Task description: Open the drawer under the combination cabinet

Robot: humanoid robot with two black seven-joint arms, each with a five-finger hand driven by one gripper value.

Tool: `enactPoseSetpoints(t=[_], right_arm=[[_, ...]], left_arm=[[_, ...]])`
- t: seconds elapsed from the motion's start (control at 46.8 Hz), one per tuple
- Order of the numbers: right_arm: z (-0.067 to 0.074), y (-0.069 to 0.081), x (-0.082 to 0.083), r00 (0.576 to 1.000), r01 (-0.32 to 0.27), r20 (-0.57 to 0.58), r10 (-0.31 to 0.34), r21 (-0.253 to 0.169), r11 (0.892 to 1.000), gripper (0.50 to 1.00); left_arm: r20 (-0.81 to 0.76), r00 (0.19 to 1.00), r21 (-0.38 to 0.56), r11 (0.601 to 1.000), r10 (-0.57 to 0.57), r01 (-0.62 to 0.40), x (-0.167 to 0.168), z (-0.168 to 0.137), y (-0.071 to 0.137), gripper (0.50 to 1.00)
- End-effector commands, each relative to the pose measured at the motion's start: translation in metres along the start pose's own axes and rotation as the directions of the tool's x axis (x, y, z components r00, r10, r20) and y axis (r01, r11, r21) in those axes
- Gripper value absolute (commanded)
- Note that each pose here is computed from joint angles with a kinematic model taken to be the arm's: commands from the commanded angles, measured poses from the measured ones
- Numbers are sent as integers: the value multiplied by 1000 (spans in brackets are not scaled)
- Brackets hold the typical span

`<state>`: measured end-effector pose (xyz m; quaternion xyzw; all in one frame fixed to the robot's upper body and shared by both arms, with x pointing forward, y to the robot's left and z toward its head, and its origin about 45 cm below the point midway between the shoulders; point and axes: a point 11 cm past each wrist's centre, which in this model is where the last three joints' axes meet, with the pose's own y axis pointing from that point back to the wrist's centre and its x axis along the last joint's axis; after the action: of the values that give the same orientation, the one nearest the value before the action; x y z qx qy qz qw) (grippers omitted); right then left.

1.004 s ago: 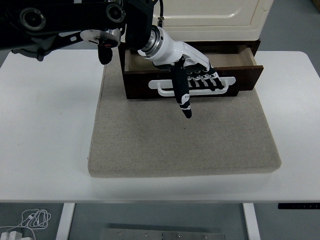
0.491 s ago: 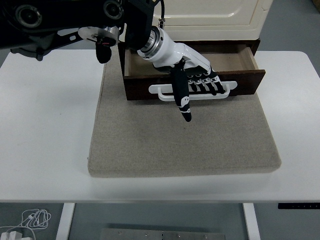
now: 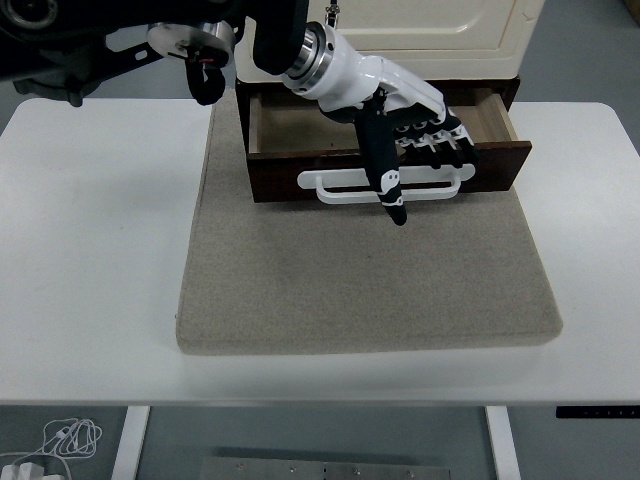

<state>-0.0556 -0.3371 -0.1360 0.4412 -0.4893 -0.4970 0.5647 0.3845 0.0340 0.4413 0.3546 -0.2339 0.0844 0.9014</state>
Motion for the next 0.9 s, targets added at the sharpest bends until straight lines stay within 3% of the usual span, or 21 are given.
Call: enactPoseSetpoints(t=[0.0,0.214,0.406,0.62,0.876], right_arm=[[0,0,0,1000,0,0,0,0,1000,928],[0,0,0,1000,0,0,0,0,1000,928],[0,0,0,1000,0,0,0,0,1000,928],[0,0,0,1000,0,0,0,0,1000,928],[0,0,0,1000,0,0,0,0,1000,928]], left_arm=[[-4,999,-60,998,32,-33,9,15,10,1000],[-30,994,-265,958,106,-110,34,54,49,1000],[-93,974,-459,859,207,-226,64,83,93,1000],[-202,928,-649,667,313,-366,102,109,155,1000],[-386,828,-722,426,406,-545,147,100,228,1000]])
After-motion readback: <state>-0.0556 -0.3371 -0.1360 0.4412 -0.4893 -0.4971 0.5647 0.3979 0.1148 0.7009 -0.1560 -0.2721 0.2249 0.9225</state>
